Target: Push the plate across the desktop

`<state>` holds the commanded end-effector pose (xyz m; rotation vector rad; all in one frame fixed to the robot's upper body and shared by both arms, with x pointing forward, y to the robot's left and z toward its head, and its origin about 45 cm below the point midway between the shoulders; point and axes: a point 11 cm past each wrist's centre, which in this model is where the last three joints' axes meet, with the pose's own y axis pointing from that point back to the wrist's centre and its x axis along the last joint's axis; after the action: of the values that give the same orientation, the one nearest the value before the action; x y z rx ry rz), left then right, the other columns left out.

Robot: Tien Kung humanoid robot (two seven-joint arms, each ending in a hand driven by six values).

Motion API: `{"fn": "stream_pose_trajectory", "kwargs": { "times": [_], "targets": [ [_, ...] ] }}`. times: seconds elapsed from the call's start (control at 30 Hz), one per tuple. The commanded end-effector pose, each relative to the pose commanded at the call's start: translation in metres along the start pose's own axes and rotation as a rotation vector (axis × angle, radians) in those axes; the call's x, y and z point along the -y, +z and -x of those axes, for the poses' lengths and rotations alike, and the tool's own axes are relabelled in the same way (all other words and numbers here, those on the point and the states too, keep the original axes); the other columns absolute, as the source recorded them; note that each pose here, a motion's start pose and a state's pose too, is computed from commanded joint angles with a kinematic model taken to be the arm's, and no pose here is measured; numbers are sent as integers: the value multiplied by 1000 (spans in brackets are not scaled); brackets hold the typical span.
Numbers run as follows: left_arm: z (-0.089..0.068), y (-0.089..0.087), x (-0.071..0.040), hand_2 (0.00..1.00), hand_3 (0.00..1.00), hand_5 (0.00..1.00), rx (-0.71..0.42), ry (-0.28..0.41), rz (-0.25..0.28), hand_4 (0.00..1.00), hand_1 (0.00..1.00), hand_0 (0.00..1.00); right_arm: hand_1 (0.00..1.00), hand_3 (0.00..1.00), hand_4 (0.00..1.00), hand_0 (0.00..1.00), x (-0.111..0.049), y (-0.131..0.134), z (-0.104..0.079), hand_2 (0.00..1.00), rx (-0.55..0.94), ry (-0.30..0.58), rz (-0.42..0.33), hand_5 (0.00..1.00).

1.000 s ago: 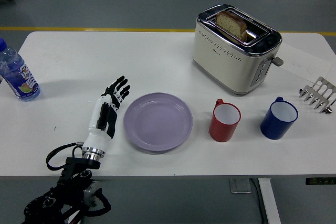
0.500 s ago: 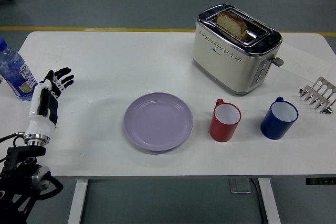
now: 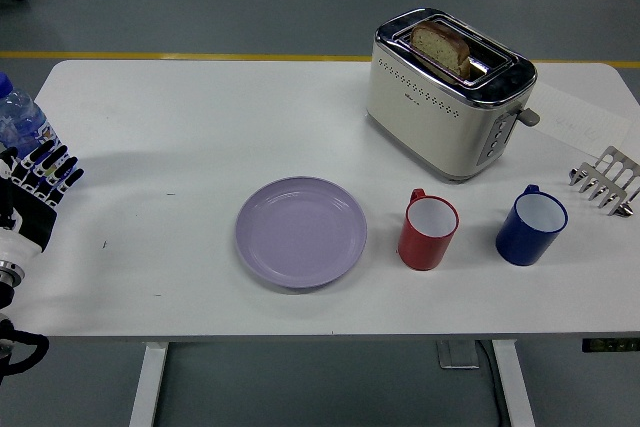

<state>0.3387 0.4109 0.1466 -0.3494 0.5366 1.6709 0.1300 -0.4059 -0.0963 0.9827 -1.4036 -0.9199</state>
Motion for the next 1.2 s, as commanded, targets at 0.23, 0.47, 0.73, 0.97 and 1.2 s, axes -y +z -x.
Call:
{"fn": "stream_pose_trajectory", "kwargs": {
  "times": [0.23, 0.47, 0.73, 0.97, 1.2],
  "targets": [
    [1, -7, -4, 728, 693, 998, -80, -50, -83, 526, 721, 686, 501, 550, 253, 530, 1, 3, -1, 596, -6, 2, 7, 197],
    [0, -6, -4, 727, 693, 998, -108, -47, -72, 523, 721, 689, 500, 550, 253, 530, 1, 6, -2, 594, -14, 6, 15, 197],
    [1, -5, -1, 727, 702, 998, -112, -46, -64, 537, 723, 698, 500, 551, 254, 530, 1, 5, -2, 593, -6, 5, 11, 196],
    [2, -5, 0, 727, 705, 998, -112, -46, -62, 543, 723, 694, 501, 551, 254, 530, 1, 2, -1, 593, 1, 4, 4, 196],
    [0, -1, 0, 726, 712, 998, -115, -40, -49, 559, 724, 694, 500, 551, 253, 530, 0, -1, -2, 593, 5, 4, -3, 196]
  ]
}}
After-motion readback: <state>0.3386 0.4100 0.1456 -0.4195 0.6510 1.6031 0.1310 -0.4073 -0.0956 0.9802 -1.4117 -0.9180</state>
